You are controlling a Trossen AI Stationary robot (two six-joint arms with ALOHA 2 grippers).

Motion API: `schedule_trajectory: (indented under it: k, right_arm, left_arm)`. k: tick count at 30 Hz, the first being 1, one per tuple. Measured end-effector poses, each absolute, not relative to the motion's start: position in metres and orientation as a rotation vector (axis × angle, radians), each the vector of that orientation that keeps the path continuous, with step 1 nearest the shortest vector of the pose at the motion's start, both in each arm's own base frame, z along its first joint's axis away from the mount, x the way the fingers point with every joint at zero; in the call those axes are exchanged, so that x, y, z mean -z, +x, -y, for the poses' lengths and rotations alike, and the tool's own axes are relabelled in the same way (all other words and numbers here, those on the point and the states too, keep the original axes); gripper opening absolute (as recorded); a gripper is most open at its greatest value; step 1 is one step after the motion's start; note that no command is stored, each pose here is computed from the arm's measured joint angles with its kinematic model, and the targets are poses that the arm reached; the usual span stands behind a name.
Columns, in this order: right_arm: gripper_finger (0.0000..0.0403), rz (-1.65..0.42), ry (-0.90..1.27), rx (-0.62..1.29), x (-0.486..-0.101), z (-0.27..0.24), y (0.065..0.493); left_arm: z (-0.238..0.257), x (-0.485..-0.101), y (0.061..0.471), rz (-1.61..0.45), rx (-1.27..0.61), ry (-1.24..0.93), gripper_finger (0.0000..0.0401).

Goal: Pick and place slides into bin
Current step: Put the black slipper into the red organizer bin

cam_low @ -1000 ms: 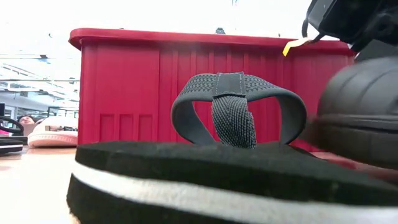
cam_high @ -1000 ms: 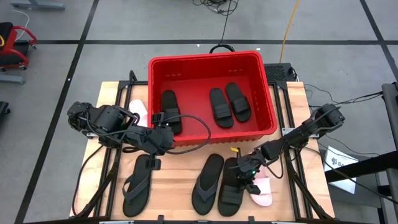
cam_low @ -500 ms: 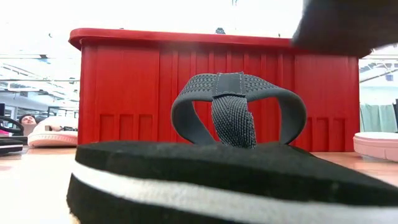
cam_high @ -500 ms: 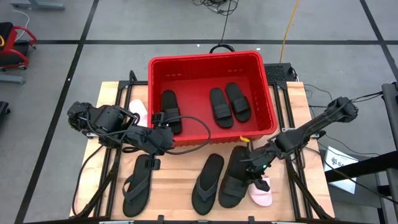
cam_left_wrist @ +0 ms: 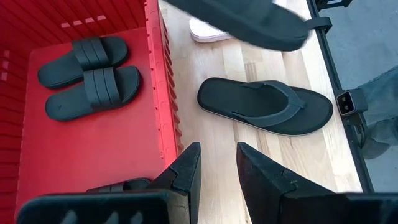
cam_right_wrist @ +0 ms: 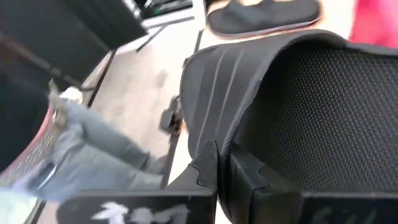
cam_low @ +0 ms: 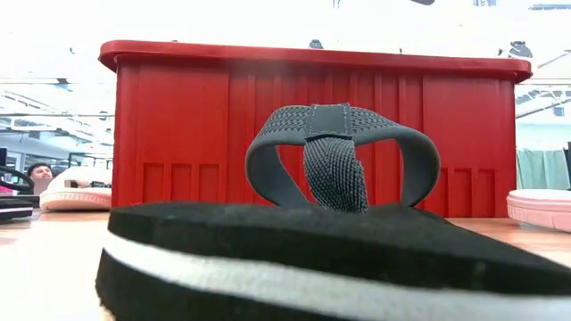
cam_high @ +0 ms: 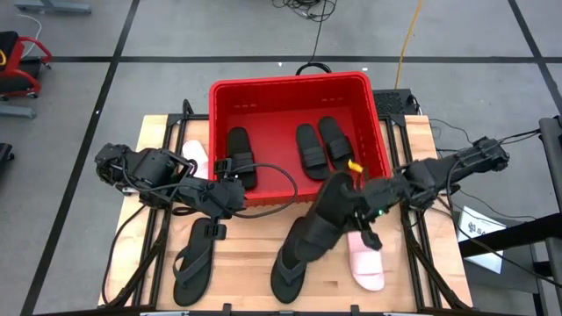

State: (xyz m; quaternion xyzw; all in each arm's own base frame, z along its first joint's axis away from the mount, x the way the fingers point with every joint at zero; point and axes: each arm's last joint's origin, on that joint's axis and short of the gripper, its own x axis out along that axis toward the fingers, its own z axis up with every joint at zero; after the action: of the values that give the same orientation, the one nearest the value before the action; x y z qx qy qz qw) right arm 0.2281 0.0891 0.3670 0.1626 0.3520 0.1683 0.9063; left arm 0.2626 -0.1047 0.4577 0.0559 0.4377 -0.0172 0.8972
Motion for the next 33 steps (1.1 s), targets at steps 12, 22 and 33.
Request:
schedule_trajectory:
  k: [12,22,33]
  right_arm:
    - [0.0001,-0.553,0.122,-0.152,-0.414,-0.008,0.238]
    - [0.0001,-0.608,-0.063,-0.097,-0.398,0.047,0.257]
    - [0.0001,-0.761,-0.179,-0.055,-0.34,0.107,0.309]
  left_arm:
    - [0.091,-0.458,0.268,-0.906,-0.027,0.067,0.0097]
    - [0.052,-0.457,0.28,-0.905,-0.159,0.061,0.0097]
    - [0.013,-0.457,0.285,-0.916,-0.269,0.032,0.0097]
